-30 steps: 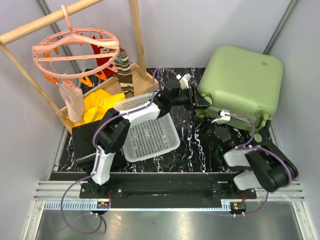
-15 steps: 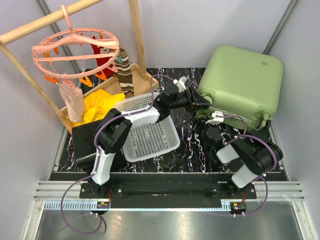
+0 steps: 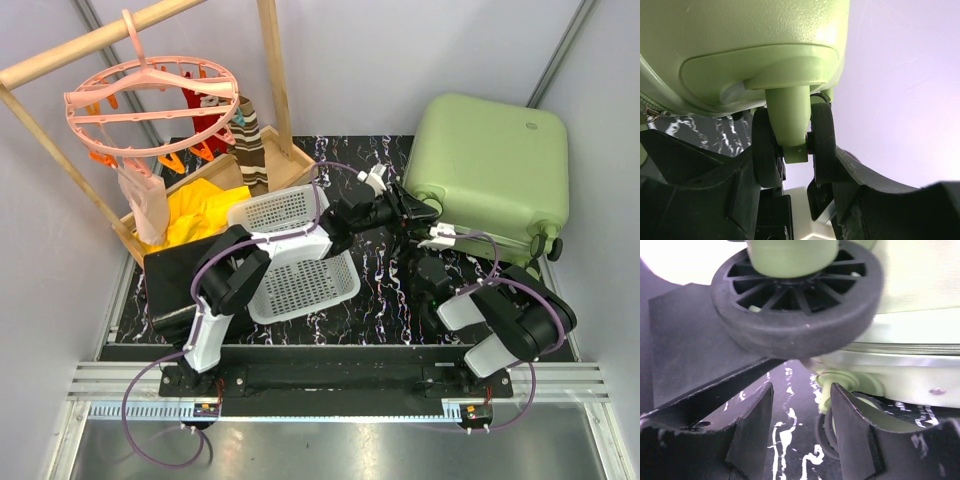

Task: Open, take out, and arrange the luggage
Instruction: Unzip the luggage

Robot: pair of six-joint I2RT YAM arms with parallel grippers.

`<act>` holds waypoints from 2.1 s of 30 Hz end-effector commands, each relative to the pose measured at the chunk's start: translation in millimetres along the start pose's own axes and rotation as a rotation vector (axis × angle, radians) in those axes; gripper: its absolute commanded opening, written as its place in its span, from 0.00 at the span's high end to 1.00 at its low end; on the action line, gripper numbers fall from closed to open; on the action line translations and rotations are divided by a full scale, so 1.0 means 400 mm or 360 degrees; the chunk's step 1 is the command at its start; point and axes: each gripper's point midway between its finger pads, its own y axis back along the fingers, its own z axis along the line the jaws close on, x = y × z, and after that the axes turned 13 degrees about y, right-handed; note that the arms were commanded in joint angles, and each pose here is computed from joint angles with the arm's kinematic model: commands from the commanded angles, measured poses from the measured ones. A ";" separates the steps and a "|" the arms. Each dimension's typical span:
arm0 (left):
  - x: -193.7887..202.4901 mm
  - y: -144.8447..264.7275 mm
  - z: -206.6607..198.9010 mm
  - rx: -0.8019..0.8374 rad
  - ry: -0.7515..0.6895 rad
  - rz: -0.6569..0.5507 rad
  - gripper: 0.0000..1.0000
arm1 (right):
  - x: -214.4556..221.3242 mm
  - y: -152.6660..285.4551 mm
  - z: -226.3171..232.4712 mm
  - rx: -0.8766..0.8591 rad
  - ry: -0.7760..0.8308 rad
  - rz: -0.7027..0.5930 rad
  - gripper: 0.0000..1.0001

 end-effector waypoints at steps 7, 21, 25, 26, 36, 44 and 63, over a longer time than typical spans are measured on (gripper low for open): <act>0.179 0.111 -0.393 0.0751 -0.0071 0.0137 1.00 | -0.184 0.008 -0.055 0.0217 -0.0224 -0.0417 0.42; 0.216 0.136 -0.439 0.0834 -0.0082 0.0179 1.00 | -0.221 -0.010 -0.037 0.0203 -0.0305 -0.0472 0.75; 0.184 0.128 -0.396 0.0791 -0.0068 0.0144 1.00 | -0.209 0.007 -0.056 0.0230 -0.0272 -0.0455 0.94; 0.173 0.128 -0.385 0.0778 -0.0074 0.0136 1.00 | -0.206 0.011 -0.065 0.0250 -0.0268 -0.0452 0.95; 0.050 0.157 -0.352 0.0721 -0.0324 -0.0018 1.00 | -0.216 0.104 -0.167 0.0419 -0.0244 -0.0489 0.96; 0.062 0.126 -0.257 0.0527 -0.0623 0.0164 1.00 | -0.219 0.137 -0.119 0.0223 -0.0186 -0.0098 0.57; 0.133 0.220 -0.325 0.0985 -0.0758 0.0383 0.43 | -0.315 0.118 0.039 -0.0327 -0.0699 0.0576 0.03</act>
